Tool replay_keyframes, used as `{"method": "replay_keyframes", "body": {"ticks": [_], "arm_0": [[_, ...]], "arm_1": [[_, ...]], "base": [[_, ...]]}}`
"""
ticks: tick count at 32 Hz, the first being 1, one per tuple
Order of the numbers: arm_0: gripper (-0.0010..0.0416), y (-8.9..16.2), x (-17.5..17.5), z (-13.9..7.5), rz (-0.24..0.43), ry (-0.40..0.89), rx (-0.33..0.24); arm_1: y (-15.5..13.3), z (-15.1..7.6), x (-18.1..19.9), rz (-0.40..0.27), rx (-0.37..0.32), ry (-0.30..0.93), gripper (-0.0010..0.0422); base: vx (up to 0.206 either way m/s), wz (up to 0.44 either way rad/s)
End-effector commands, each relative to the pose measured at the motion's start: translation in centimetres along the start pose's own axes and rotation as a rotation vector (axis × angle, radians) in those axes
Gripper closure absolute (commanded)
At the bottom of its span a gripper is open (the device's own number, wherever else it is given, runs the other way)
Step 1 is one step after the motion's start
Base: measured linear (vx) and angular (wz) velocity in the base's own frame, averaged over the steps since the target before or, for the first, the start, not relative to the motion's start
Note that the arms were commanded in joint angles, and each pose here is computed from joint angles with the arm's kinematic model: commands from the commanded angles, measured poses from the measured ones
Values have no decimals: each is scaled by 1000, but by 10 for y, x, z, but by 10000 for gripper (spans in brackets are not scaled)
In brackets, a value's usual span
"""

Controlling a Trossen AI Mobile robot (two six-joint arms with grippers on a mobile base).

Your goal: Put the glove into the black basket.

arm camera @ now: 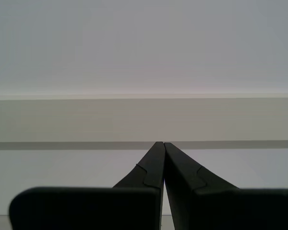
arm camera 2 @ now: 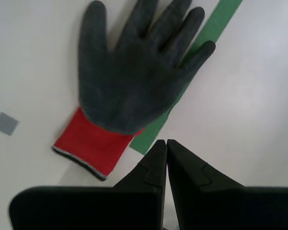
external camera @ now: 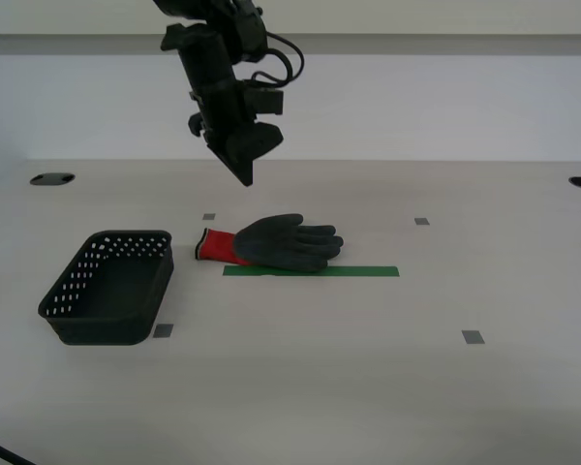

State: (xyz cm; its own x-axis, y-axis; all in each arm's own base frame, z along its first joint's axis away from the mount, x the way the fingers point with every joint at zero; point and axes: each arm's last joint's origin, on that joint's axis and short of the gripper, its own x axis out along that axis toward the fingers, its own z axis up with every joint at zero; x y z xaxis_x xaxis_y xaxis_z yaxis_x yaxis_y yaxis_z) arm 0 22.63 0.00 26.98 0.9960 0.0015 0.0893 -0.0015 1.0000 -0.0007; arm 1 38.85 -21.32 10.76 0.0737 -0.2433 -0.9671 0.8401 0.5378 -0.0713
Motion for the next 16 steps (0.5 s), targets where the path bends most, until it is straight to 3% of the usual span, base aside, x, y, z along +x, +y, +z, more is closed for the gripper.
{"method": "replay_keyframes", "body": {"ticks": [1, 4, 9, 16], "arm_0": [[405, 0, 0, 1, -2, -3, 0], [405, 0, 0, 1, -2, -3, 0], [405, 0, 0, 0, -2, 0, 0], [405, 0, 0, 0, -2, 2, 0]], "arm_1": [[-8, 0, 22, -26, 15, 38, 412], [-16, 0, 47, -43, 20, 65, 412], [-20, 1, 76, -44, -29, 63, 412], [-15, 20, 70, -13, -72, -10, 395]], "base": [[0, 0], [0, 0], [0, 0], [0, 0]]}}
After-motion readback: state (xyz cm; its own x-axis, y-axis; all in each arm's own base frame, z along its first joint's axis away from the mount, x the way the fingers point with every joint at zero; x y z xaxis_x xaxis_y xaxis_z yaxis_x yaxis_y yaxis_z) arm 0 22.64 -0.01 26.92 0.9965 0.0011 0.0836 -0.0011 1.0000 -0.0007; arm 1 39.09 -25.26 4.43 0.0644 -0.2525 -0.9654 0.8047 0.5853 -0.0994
